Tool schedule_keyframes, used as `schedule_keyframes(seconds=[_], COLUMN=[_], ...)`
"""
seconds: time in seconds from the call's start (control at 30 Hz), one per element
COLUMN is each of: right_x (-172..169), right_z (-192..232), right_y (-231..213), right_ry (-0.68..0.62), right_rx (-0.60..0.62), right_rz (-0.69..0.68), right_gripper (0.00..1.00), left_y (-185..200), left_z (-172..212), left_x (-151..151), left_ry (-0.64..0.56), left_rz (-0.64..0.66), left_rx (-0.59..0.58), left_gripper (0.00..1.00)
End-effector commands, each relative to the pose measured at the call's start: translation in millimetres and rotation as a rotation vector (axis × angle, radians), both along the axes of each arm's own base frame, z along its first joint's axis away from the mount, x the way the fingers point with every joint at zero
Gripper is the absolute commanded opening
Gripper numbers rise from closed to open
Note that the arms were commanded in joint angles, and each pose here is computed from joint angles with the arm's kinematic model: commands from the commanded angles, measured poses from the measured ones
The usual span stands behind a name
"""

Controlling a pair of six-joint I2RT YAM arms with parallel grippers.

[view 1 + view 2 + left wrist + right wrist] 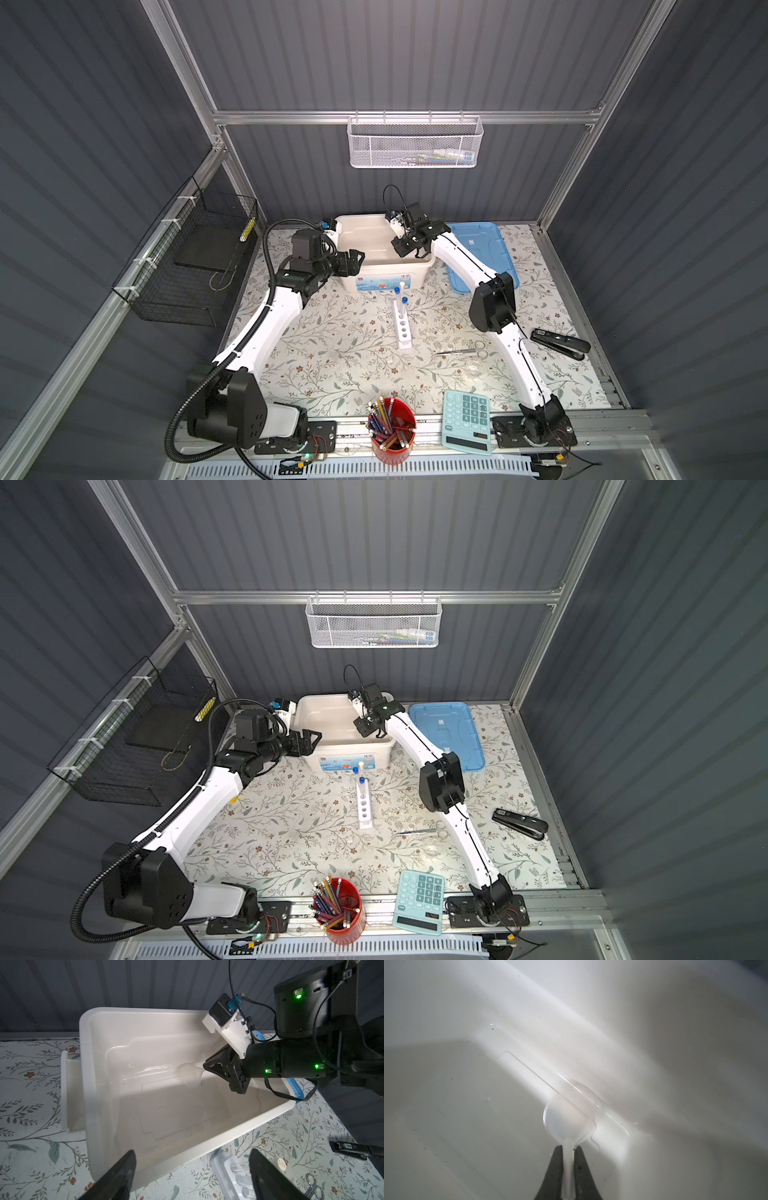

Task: Organize the chemistry lab equipment
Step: 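Lower the funnel into the cream bin and open the right gripper, then move the right gripper back toward the clear glass beaker beside the scissors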

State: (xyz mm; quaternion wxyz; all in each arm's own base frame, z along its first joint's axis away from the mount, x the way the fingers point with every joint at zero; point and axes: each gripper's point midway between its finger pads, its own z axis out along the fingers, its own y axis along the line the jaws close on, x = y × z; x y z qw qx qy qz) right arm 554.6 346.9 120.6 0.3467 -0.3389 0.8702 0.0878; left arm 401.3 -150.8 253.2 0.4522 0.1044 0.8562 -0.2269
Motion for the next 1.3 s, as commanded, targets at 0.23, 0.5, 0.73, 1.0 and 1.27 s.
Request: schedule_keyframes(seconds=[0.23,0.5,0.73,1.0,1.27], right_x=[8.4,8.8,10.0,9.3,-11.6], right_z=[-10.7,-1.5,22.3,95.5,166.8], right_y=[-0.3,-0.3,-0.2,-5.7,-22.6], right_ry=[-0.011,-0.022,-0.054,-0.148,-0.232], right_rx=[-0.005,0.006,0.037,0.132,0.168], right_rz=[-0.001,-0.006,-0.007,-0.017,-0.027], right_gripper=[0.1,0.19,0.24,0.31,0.43], left_y=[2.3,3.2,4.9,6.4,9.4], left_z=[6.6,8.2,10.7,15.1,21.2], left_x=[-0.7,-3.1,-5.5,-7.9,-14.6], left_ry=[-0.006,-0.012,-0.02,-0.033,-0.072], left_rz=[0.0,0.0,0.005,0.008,0.008], left_rx=[-0.018,-0.02,-0.022,-0.025,-0.015], left_gripper=[0.86,0.86,0.86,0.86,0.86])
